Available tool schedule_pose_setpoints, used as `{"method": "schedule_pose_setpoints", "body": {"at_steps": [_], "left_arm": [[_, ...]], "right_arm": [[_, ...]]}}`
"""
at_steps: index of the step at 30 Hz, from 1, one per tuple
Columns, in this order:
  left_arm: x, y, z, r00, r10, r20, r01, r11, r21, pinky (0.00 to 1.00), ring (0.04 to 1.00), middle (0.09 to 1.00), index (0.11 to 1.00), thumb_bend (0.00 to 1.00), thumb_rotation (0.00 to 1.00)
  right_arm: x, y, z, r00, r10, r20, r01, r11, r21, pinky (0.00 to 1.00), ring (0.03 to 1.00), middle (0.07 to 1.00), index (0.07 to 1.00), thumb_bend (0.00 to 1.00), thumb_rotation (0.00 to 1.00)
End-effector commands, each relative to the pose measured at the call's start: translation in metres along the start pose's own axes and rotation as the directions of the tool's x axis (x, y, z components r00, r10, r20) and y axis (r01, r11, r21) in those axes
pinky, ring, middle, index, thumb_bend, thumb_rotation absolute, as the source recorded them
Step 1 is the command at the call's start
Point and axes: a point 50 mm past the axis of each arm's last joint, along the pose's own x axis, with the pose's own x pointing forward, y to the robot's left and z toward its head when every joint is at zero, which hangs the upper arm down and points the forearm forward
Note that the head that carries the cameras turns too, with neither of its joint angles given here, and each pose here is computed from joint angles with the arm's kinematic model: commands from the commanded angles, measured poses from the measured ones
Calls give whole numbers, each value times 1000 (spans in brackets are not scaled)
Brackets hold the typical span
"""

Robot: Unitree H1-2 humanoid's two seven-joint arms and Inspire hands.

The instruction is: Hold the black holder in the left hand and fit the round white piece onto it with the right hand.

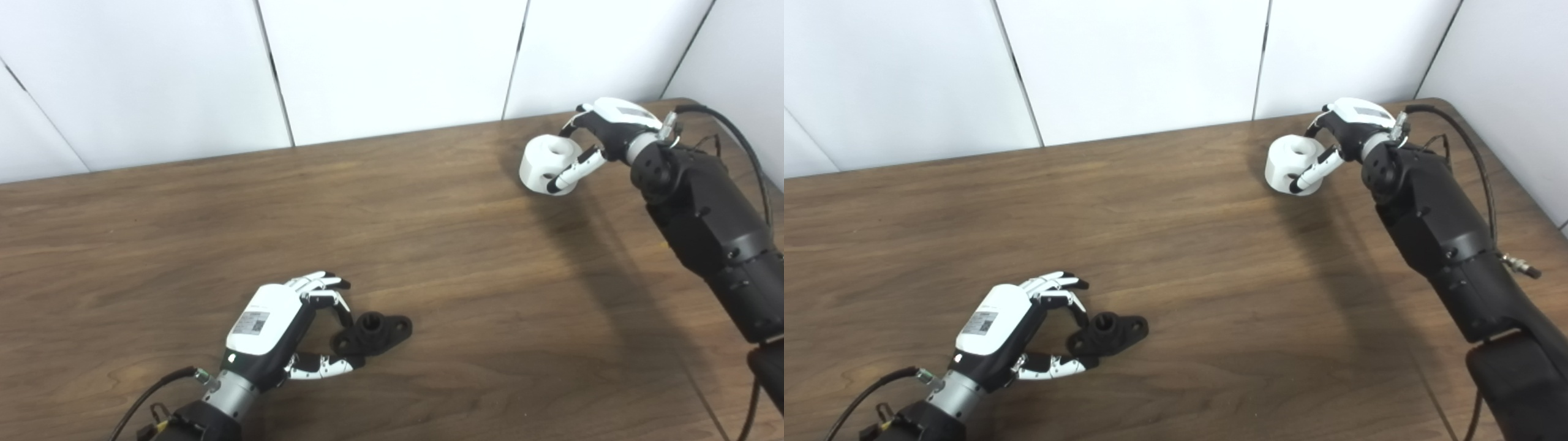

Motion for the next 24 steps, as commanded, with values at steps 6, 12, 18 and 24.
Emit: {"method": "schedule_pose_setpoints", "body": {"at_steps": [6,12,18,24], "left_arm": [[-9,-19,-11,990,-120,-73,121,993,11,806,868,808,489,513,52],[-9,-20,-10,989,-123,-76,125,992,11,800,869,808,489,513,52],[-9,-20,-9,989,-126,-76,127,992,13,797,865,807,489,513,52],[-8,-21,-9,988,-129,-81,130,991,6,818,871,810,489,513,52]], "right_arm": [[0,-33,7,984,-167,61,166,986,28,992,1000,921,620,916,259],[-2,-37,8,980,-185,70,183,983,30,991,1000,913,618,924,271],[-1,-38,9,980,-184,72,181,983,34,1000,1000,913,631,946,292],[0,-37,10,981,-178,77,176,984,31,995,1000,908,632,955,303]]}}
